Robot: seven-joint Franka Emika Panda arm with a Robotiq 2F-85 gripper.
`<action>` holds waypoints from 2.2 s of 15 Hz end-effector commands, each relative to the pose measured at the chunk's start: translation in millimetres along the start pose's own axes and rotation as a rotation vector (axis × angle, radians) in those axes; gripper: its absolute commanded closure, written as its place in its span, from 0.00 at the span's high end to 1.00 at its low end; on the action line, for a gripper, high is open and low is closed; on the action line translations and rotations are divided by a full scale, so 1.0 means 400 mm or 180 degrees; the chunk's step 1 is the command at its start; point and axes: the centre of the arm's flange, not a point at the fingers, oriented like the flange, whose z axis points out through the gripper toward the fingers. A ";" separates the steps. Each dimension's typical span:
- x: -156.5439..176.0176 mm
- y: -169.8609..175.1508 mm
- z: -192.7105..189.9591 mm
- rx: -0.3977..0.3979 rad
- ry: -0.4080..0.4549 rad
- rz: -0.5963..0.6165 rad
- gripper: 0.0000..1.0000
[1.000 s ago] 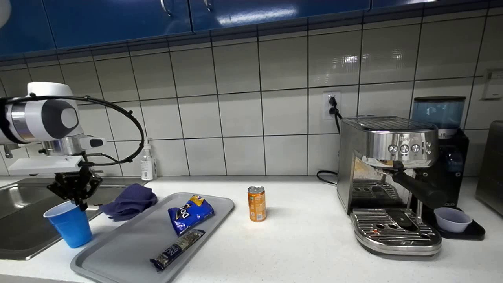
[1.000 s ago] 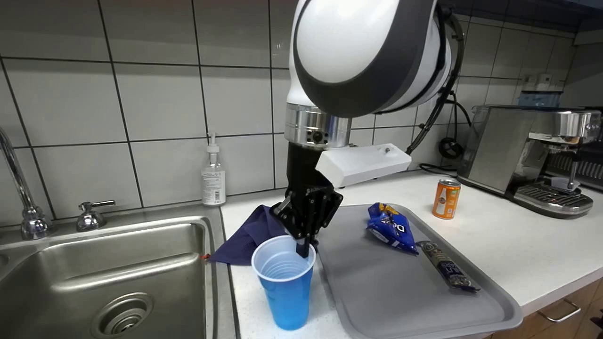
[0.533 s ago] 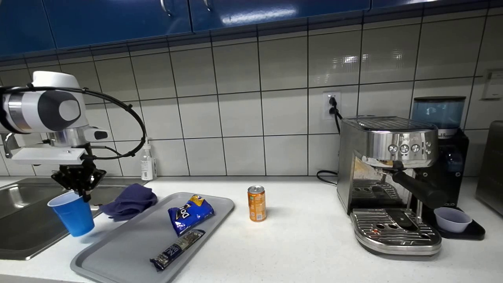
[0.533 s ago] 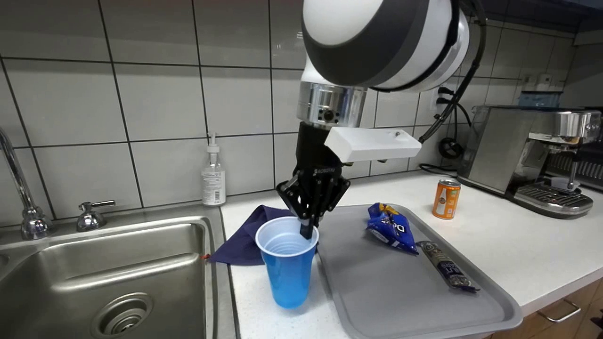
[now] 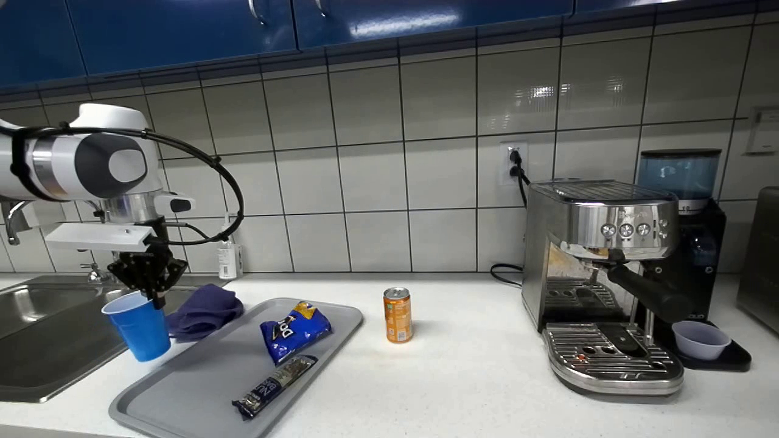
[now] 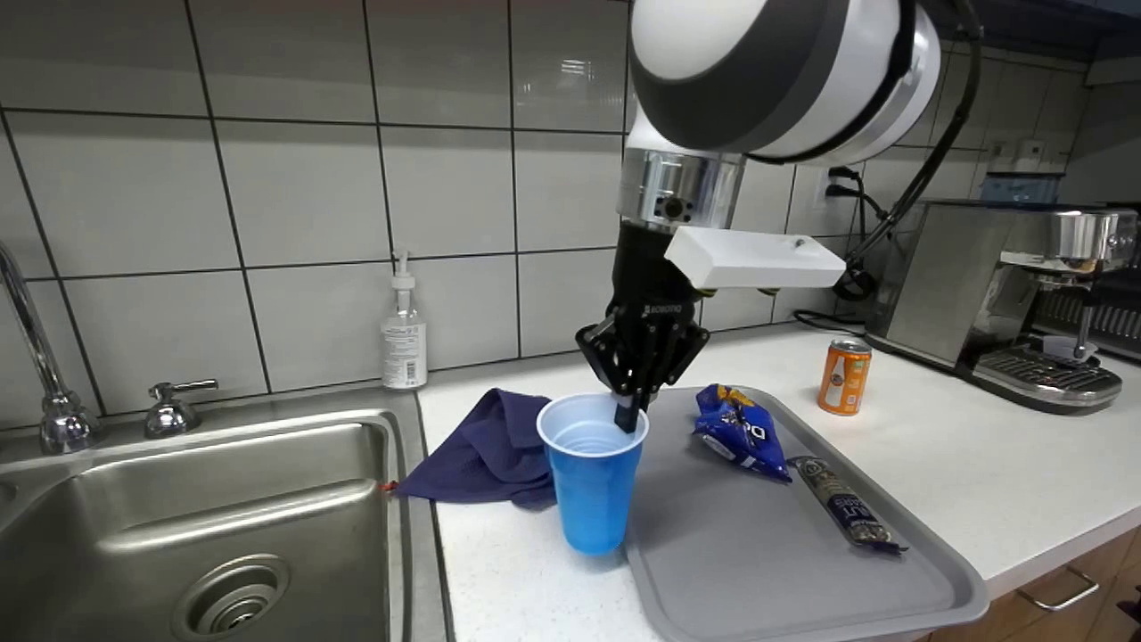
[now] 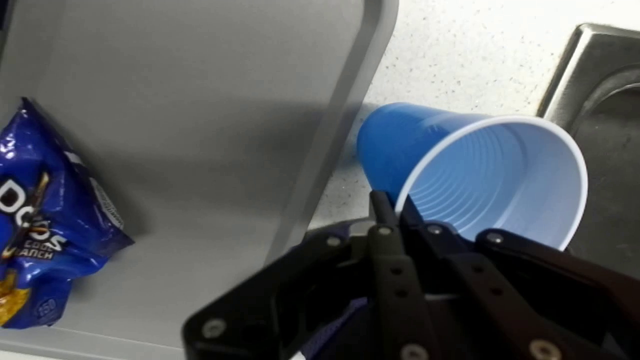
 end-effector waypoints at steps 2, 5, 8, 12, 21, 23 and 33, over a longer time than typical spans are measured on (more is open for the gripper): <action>-0.045 0.073 -0.040 -0.0024 -0.0040 0.0110 0.01; -0.066 0.112 -0.037 -0.0048 -0.0086 0.0211 0.01; -0.091 0.151 -0.036 -0.0049 -0.0120 0.0313 0.01; -0.132 0.206 -0.030 -0.0057 -0.0120 0.0431 0.01; -0.214 0.318 -0.012 0.0112 -0.0091 0.0621 0.01; -0.227 0.337 -0.010 0.0118 -0.0050 0.0611 0.01; -0.233 0.367 0.005 0.0076 -0.0010 0.0579 0.30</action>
